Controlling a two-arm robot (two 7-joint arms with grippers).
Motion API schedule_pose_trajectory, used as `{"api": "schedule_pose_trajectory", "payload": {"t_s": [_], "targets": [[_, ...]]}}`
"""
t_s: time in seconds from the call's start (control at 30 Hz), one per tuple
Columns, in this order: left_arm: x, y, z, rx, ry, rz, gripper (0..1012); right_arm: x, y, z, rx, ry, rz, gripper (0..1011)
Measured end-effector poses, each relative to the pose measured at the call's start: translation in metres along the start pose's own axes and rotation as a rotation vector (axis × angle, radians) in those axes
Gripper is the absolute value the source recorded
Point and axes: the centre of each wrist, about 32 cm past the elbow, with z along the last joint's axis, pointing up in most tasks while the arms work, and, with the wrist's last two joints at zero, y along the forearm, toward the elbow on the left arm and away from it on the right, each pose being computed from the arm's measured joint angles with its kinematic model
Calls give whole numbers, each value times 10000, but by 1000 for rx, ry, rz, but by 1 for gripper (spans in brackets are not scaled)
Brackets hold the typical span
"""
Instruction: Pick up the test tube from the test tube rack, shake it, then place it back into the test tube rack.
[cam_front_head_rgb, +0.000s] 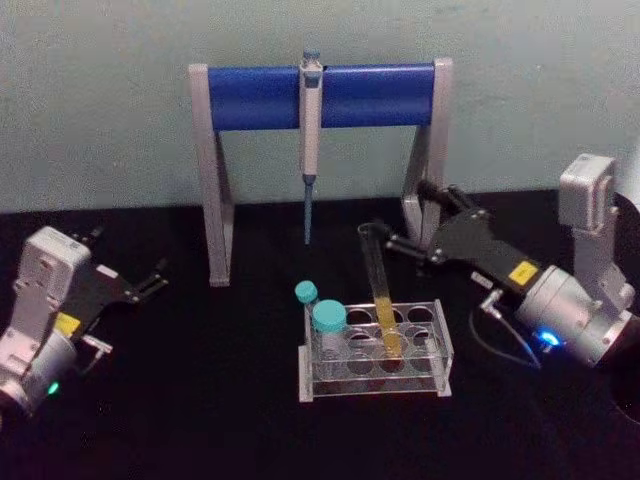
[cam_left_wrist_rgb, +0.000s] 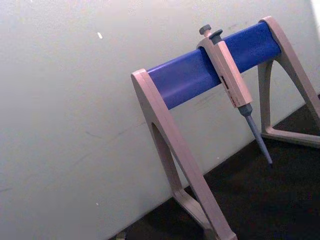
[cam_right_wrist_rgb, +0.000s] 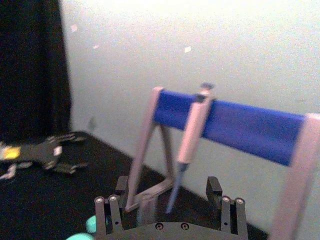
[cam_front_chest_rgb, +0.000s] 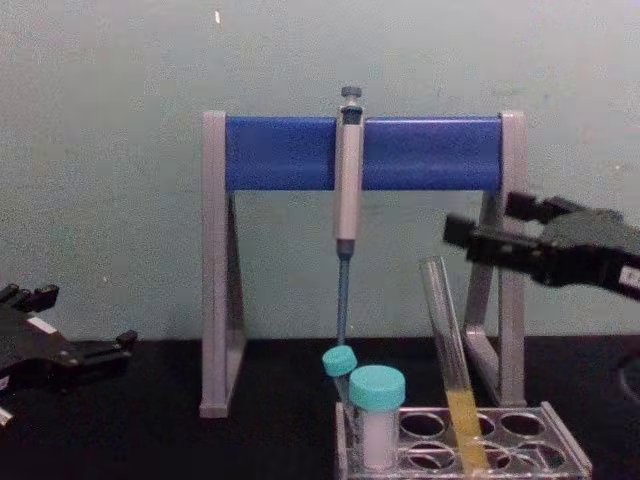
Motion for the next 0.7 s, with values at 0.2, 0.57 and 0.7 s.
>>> {"api": "schedule_pose_trajectory", "payload": {"t_s": [0.2, 0.57, 0.7], "targets": [[0, 0, 0, 0, 0, 0, 1001, -14, -56, 11, -21, 12, -182, 1000], [0, 0, 0, 0, 0, 0, 1001, -4, -106, -104, -268, 37, -389, 1000], [0, 0, 0, 0, 0, 0, 1001, 3, -116, -154, -337, 55, -407, 1000]]}}
